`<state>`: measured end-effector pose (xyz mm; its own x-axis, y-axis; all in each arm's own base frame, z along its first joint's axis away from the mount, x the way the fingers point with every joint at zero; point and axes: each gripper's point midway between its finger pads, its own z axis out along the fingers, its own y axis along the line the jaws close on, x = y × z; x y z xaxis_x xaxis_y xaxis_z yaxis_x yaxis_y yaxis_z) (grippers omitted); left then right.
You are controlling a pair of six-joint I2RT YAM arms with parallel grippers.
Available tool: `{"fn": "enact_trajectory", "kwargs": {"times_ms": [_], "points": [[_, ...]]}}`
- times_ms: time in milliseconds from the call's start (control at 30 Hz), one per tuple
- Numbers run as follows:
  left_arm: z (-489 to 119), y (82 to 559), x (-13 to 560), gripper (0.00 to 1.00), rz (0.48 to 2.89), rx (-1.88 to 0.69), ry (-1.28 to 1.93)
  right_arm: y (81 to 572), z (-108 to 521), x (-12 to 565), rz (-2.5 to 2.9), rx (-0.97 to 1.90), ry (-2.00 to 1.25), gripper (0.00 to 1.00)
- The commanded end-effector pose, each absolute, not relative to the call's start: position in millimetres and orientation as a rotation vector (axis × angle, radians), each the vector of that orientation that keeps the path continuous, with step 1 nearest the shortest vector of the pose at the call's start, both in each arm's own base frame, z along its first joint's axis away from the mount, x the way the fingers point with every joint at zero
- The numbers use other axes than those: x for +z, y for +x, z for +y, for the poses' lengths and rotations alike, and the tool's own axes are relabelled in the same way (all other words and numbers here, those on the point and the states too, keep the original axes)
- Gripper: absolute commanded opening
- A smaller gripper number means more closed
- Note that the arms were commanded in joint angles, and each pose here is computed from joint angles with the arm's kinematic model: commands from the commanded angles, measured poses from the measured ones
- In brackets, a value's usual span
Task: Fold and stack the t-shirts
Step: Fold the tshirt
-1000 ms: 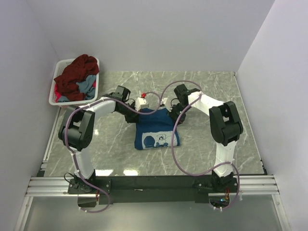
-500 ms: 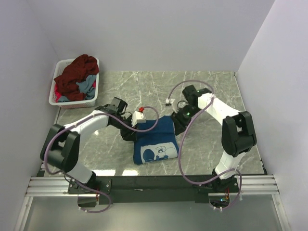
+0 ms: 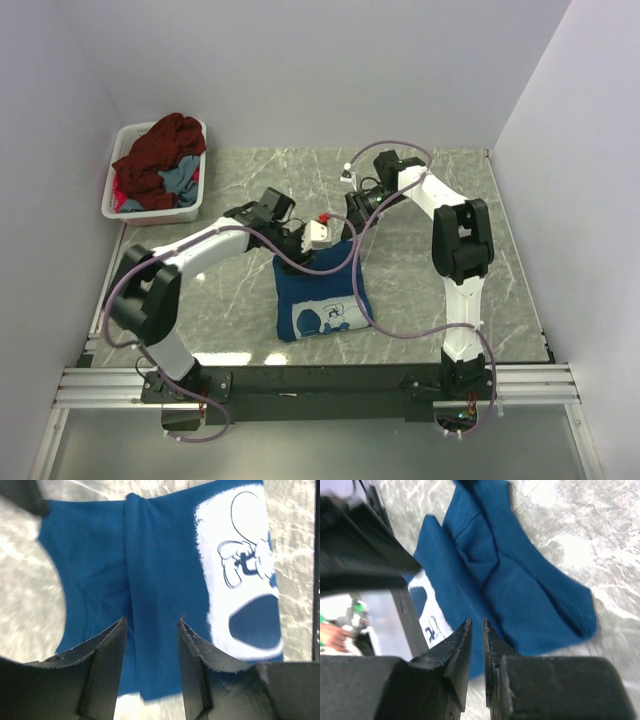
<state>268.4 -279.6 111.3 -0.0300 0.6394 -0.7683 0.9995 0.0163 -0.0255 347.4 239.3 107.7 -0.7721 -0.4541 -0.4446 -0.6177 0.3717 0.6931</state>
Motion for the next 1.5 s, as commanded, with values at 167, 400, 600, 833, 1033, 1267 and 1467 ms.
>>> {"fn": "enact_trajectory", "kwargs": {"times_ms": [167, 400, 600, 833, 1033, 1267, 1467], "points": [[-305, 284, 74, 0.49, 1.789, -0.780, 1.715, 364, 264, 116, 2.396, 1.536, -0.807, 0.18], [-305, 279, 59, 0.45, 1.794, -0.761, 1.744, 358, 261, 95, 2.435, 1.541, -0.788, 0.17], [-305, 281, 55, 0.43, 1.815, -0.747, 1.714, 359, 263, 95, 2.431, 1.559, -0.789, 0.16], [-304, 276, 45, 0.42, 1.859, -0.785, 1.741, 355, 263, 93, 2.435, 1.574, -0.795, 0.15], [-308, 259, 67, 0.01, 1.735, -0.792, 1.773, 351, 270, 98, 2.414, 1.603, -0.809, 0.14], [-307, 228, 79, 0.01, 1.577, -0.684, 1.868, 321, 305, 98, 2.400, 1.767, -0.798, 0.11], [-304, 221, 87, 0.01, 1.517, -0.609, 1.883, 315, 327, 71, 2.434, 1.836, -0.794, 0.10]]}}
